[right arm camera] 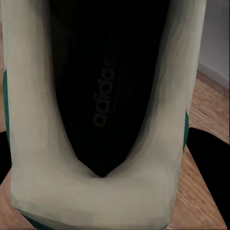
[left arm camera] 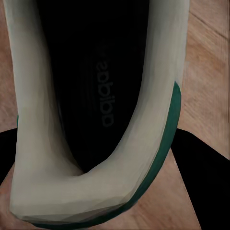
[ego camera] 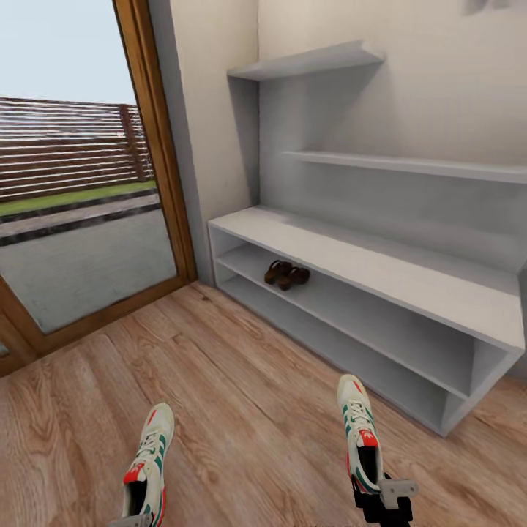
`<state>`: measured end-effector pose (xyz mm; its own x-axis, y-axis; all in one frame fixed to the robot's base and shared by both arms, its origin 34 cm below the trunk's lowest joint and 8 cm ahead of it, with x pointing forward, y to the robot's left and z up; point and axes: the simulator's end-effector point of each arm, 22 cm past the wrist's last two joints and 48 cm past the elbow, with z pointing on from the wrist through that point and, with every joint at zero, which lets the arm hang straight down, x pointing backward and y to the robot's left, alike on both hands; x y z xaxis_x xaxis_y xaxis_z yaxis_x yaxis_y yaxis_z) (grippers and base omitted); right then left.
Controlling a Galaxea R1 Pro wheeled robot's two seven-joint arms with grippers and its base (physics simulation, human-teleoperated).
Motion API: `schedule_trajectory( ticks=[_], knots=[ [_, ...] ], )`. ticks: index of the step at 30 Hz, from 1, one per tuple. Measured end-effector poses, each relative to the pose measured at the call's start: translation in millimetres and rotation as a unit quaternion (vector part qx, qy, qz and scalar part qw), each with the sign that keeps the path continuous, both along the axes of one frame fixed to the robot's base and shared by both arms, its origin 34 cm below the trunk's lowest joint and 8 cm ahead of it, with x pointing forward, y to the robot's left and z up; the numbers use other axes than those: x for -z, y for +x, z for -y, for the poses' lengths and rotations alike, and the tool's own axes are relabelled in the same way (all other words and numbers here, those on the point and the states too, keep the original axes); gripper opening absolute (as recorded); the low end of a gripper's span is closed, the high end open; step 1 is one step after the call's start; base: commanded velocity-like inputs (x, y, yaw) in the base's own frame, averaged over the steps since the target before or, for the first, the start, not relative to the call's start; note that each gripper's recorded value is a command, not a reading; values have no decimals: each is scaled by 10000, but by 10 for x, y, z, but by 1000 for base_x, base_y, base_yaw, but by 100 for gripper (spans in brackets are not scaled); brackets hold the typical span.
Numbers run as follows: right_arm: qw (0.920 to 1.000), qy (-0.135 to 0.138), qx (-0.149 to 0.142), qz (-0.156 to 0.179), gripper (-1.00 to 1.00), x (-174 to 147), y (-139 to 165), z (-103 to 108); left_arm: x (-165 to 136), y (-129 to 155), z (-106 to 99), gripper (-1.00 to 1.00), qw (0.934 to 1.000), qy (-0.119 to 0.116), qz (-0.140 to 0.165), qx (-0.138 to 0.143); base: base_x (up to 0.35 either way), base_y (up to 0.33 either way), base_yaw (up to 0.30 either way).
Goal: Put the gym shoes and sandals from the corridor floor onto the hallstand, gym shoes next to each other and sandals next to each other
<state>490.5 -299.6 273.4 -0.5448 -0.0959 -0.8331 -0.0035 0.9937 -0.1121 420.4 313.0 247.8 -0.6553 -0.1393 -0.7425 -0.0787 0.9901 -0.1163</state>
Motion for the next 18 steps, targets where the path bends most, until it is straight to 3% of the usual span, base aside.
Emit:
schedule_trajectory(
  ticks=[6,18],
  knots=[
    [10000,1,2,0,-100,0,0,1,-2,3,-2,-100,10000,2,5,-2,0,181,-264],
    [10000,1,2,0,-100,0,0,0,-9,6,-5,-100,10000,10,25,-3,0,292,-264]
  ],
)
